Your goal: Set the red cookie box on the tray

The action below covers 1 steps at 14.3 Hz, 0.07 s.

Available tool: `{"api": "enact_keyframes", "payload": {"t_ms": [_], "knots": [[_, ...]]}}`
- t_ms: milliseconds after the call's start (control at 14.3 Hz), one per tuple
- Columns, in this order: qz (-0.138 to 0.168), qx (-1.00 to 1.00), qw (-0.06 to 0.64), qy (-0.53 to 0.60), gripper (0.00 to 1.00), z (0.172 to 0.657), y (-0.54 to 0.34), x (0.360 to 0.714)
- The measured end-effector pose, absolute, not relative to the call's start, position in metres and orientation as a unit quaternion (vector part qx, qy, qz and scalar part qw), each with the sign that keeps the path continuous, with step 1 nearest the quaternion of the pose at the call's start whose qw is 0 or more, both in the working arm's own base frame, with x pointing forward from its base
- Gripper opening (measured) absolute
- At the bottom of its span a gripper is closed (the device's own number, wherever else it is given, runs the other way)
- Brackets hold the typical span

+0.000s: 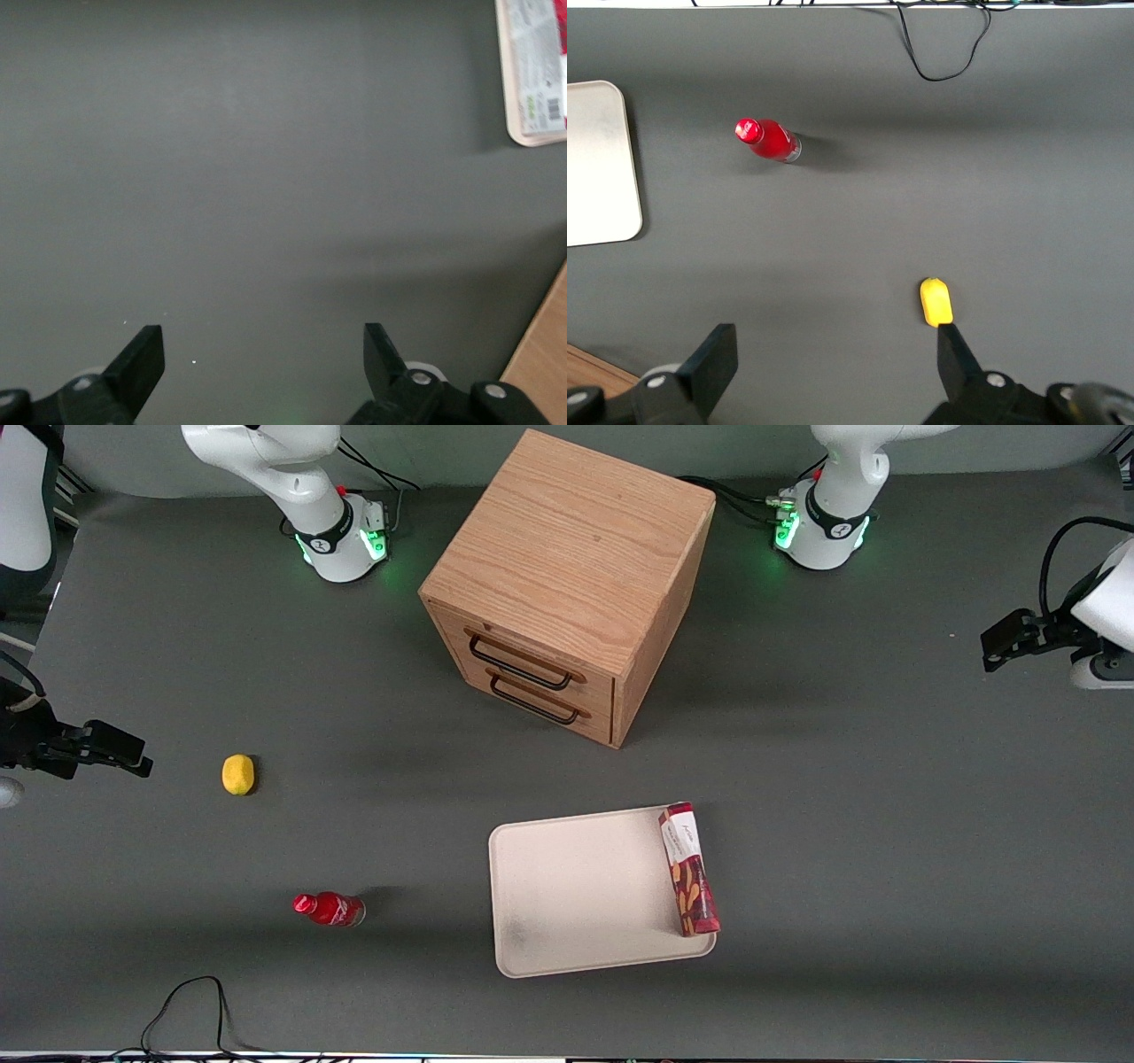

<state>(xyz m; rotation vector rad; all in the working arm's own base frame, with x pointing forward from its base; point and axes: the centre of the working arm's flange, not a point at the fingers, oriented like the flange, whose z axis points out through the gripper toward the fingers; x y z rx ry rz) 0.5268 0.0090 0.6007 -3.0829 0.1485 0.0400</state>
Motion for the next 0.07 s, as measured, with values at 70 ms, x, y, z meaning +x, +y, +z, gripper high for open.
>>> {"api": "enact_keyframes", "payload": {"t_ms": [70], "knots": [[0.014, -0.998, 0.02, 0.056, 1.0, 0.5978, 0.0162, 0.5269]]}}
